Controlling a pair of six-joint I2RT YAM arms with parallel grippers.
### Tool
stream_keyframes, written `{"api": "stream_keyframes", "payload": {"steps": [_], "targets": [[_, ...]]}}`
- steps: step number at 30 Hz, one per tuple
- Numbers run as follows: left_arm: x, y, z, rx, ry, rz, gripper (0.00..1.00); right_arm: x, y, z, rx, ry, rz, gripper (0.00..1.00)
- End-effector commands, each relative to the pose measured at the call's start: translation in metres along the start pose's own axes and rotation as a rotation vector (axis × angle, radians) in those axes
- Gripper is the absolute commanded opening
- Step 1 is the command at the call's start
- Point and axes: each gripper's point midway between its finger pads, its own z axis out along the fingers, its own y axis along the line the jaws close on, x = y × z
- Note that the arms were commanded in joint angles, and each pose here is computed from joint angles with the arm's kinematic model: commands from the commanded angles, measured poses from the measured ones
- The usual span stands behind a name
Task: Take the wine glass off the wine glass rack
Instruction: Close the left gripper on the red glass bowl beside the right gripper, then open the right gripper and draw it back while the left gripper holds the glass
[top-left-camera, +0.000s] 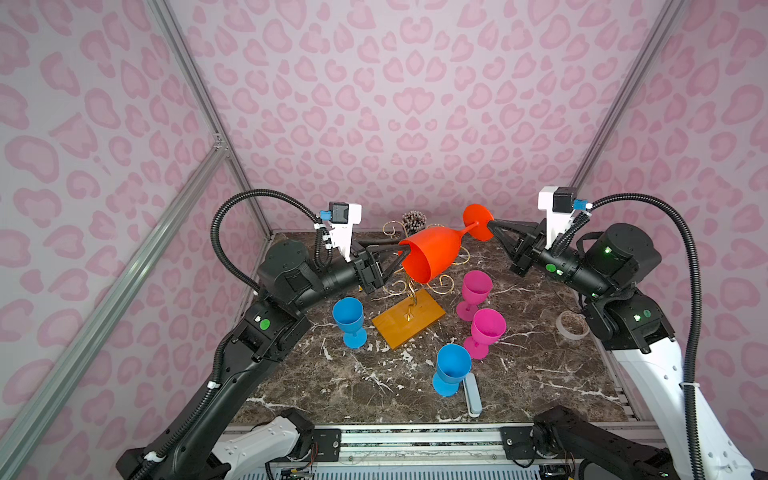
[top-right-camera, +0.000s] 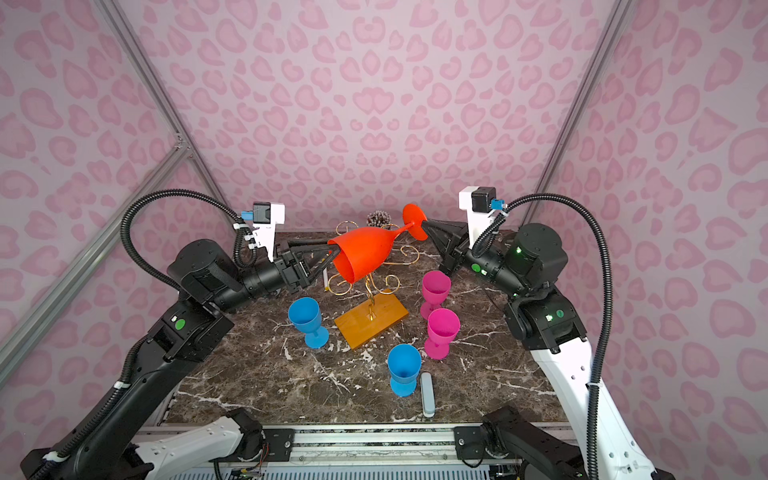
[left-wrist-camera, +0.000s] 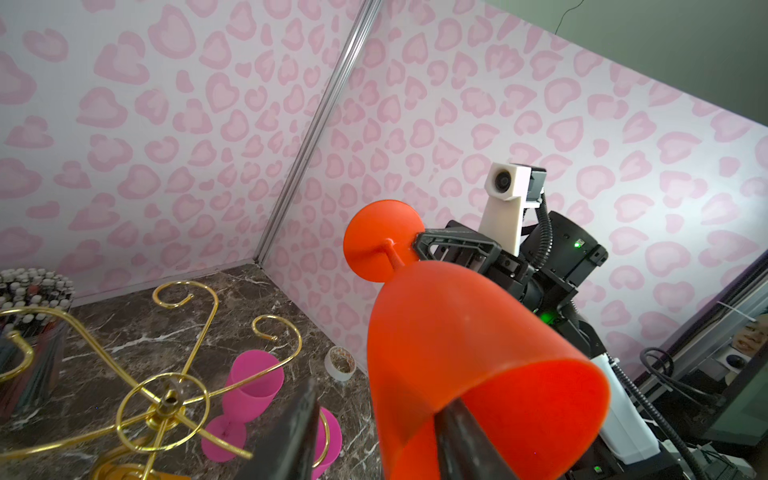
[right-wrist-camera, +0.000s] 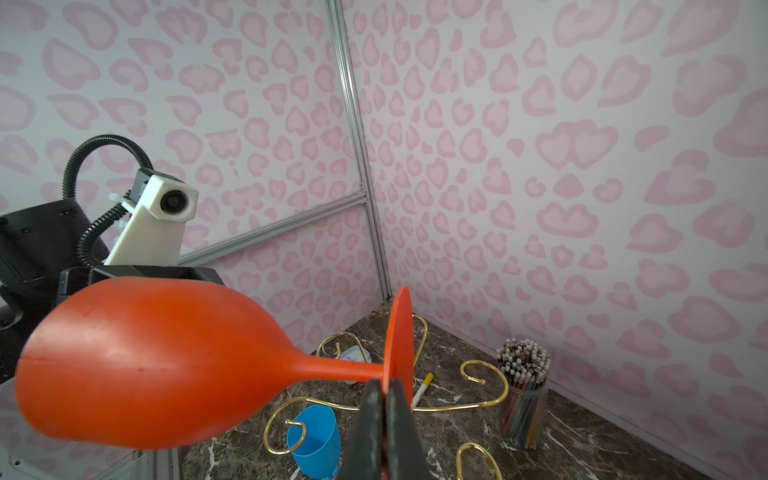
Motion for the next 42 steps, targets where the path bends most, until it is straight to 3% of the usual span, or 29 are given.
{"api": "stream_keyframes", "payload": {"steps": [1, 12, 17, 21, 22, 25, 29, 36, 42], "targets": [[0.000, -0.001, 0.005, 0.032, -0.007, -0.024, 0.38, -0.007, 0.001, 0.000, -0.004, -0.035, -0.031, 0.00], [0.005, -0.001, 0.007, 0.022, 0.004, -0.022, 0.18, -0.005, 0.002, -0.002, -0.001, -0.035, -0.032, 0.00], [0.007, 0.002, 0.009, 0.006, 0.005, -0.024, 0.05, -0.003, 0.004, -0.004, -0.002, -0.031, -0.036, 0.00], [0.006, 0.003, 0.008, -0.011, -0.008, -0.026, 0.04, 0.000, 0.005, -0.005, 0.003, -0.021, -0.048, 0.00], [0.006, 0.004, 0.008, -0.017, -0.009, -0.027, 0.04, 0.000, 0.005, -0.006, 0.003, -0.021, -0.051, 0.05], [0.007, 0.008, 0.007, -0.037, -0.016, -0.032, 0.04, 0.000, 0.005, -0.007, 0.011, -0.019, -0.056, 0.39], [0.006, 0.012, 0.004, -0.060, -0.024, -0.028, 0.04, -0.005, 0.003, -0.013, 0.039, -0.037, -0.077, 0.56], [0.007, 0.017, -0.008, -0.126, -0.016, 0.030, 0.03, -0.028, -0.007, -0.031, 0.156, -0.117, -0.106, 0.66], [0.015, 0.020, -0.041, -0.225, 0.021, 0.199, 0.04, -0.039, -0.040, -0.048, 0.355, -0.192, -0.091, 0.66]]}}
